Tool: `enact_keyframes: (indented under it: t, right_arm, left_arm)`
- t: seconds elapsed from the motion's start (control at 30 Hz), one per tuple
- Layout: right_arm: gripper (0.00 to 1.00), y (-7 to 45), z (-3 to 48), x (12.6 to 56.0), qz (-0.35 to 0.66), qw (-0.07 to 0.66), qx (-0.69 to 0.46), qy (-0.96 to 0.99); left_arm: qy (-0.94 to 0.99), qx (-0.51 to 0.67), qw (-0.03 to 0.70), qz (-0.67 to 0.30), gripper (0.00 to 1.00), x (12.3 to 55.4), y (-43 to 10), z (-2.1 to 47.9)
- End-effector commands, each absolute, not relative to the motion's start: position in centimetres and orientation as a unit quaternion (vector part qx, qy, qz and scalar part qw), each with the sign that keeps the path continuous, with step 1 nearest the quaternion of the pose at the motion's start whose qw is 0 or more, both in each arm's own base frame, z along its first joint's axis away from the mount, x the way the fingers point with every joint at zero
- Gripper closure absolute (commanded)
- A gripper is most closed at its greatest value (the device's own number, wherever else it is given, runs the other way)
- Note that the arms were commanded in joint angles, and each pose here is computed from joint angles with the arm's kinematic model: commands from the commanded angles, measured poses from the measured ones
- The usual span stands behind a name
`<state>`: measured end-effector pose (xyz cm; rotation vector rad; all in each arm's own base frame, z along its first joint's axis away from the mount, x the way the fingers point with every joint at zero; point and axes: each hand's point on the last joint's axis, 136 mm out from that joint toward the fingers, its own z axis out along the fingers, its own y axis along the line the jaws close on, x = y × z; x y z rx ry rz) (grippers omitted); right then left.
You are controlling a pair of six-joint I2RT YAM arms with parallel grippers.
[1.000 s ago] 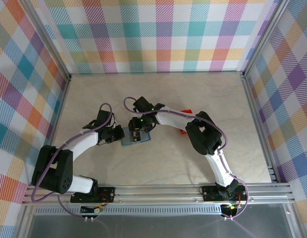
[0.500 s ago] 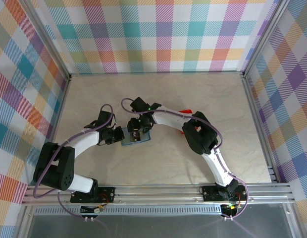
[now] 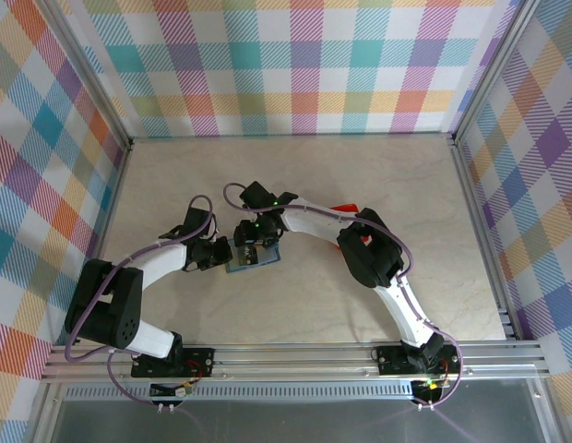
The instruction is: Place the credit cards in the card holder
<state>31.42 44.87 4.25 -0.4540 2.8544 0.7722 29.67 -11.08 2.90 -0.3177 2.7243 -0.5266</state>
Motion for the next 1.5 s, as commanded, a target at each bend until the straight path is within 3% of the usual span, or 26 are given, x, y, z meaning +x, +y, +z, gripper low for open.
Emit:
enact_keyframes:
  t: [0.0, 0.43, 0.67, 1.07, 1.47]
  right_arm:
    - [0.48, 45.9, 3.8, 30.5, 0.27, 0.054, -0.149, 0.95]
    - [0.49, 47.8, 4.9, 30.1, 0.324, 0.037, -0.132, 0.936]
    - [0.49, 47.5, 8.0, 30.6, 0.375, 0.051, -0.099, 0.92]
    - [0.48, 36.6, 11.8, 31.0, 0.252, 0.153, -0.096, 0.951]
    - [0.45, 32.2, 10.8, 29.3, 0.257, 0.132, -0.101, 0.952]
  left_arm:
    - [0.961, -0.115, 0.172, -0.183, 0.88, 29.5, -10.7, 2.4]
    - [0.96, -0.115, 0.178, -0.184, 0.89, 29.0, -10.5, 2.6]
    - [0.958, -0.114, 0.186, -0.185, 0.89, 28.9, -10.5, 3.2]
    - [0.943, -0.109, 0.221, -0.224, 0.87, 29.3, -11.3, 5.9]
    - [0.93, -0.184, 0.218, -0.233, 0.61, 28.8, -10.7, 7.0]
